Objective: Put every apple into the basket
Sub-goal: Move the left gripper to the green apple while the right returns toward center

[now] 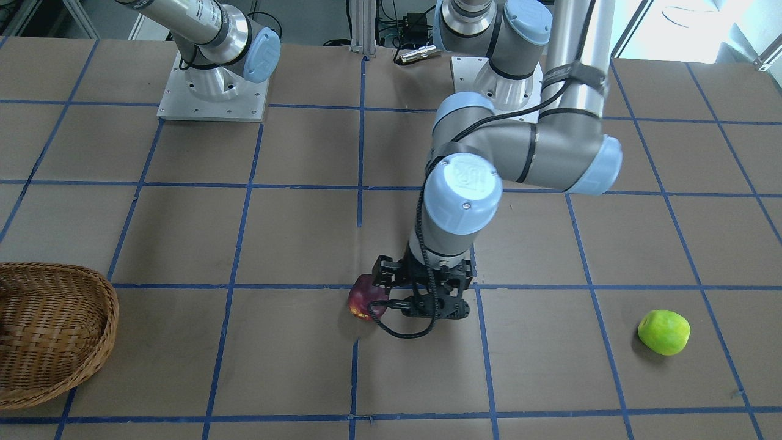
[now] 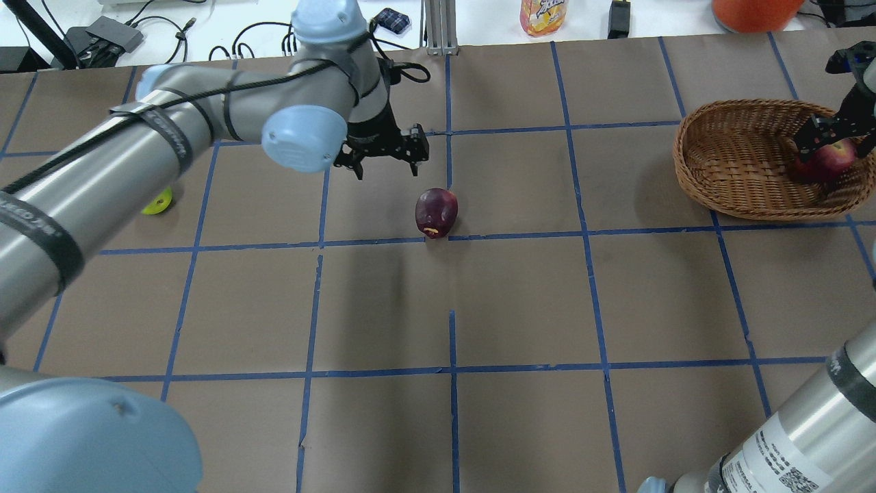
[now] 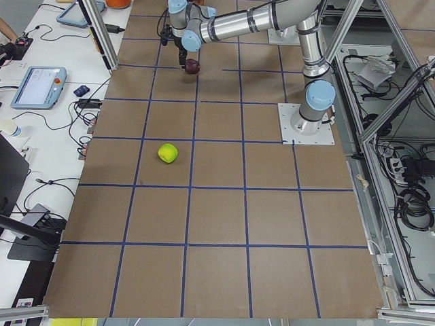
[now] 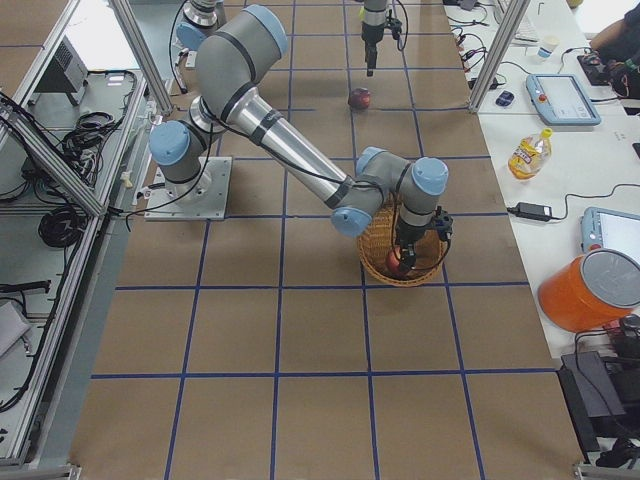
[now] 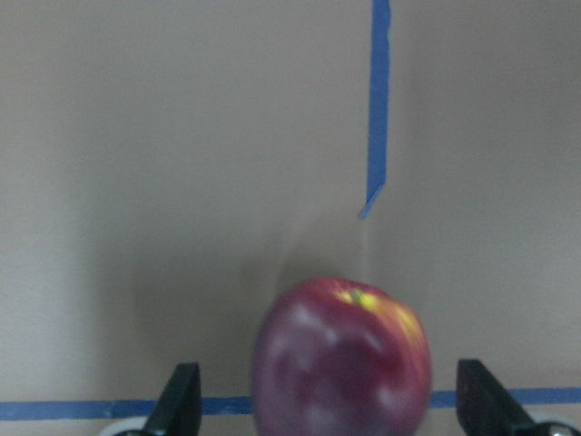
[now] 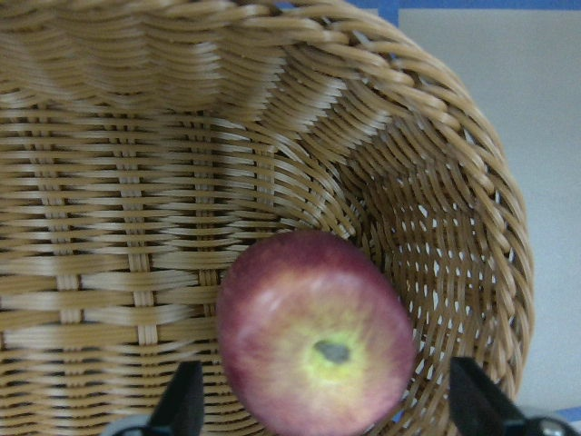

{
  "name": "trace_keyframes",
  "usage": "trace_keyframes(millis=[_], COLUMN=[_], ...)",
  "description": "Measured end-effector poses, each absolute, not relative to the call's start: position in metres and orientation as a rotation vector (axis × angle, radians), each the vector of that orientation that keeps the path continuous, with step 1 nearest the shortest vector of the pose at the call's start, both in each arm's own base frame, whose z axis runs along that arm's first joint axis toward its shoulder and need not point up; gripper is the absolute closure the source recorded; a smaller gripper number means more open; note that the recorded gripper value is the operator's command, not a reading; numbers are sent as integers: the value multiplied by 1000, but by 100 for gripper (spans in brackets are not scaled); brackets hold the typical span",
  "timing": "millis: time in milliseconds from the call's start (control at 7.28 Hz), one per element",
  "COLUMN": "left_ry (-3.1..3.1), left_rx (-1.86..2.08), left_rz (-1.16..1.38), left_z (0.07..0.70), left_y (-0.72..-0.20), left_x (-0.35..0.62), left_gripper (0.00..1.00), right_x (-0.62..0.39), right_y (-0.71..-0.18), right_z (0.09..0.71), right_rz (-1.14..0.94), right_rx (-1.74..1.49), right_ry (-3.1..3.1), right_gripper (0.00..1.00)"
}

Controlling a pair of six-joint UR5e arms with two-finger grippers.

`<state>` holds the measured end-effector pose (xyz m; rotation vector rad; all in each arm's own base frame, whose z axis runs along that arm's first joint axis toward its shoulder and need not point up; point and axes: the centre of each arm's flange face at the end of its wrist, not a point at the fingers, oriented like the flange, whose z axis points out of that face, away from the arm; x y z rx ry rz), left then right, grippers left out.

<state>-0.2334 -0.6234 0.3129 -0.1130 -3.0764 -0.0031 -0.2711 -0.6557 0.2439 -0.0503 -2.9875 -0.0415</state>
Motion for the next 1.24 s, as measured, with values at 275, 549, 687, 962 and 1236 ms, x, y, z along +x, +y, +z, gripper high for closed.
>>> trace_keyframes(millis=[275, 549, 687, 962, 1236], left_ry=[-3082, -3058, -3029, -3005, -2997], left_rx=[-326, -436, -523, -767, -906], left_rz=[13, -23, -45, 13, 50], left_z=[347, 327, 305, 271, 244], left_y=[-651, -663, -666, -676, -682], left_x=[-109, 18, 73, 143, 166], left_gripper=[0, 0, 0, 0, 0], right_x=[-257, -180, -119, 5, 140], right_y=[-652, -643, -637, -625, -612], right_z=[262, 320, 347, 379, 378], right_rz=[-87, -167, -200, -207, -200], right_rx=[-32, 23, 17, -100, -350], right_ry=[-3008, -3037, -3055, -3135, -3128], right_gripper=[0, 0, 0, 0, 0])
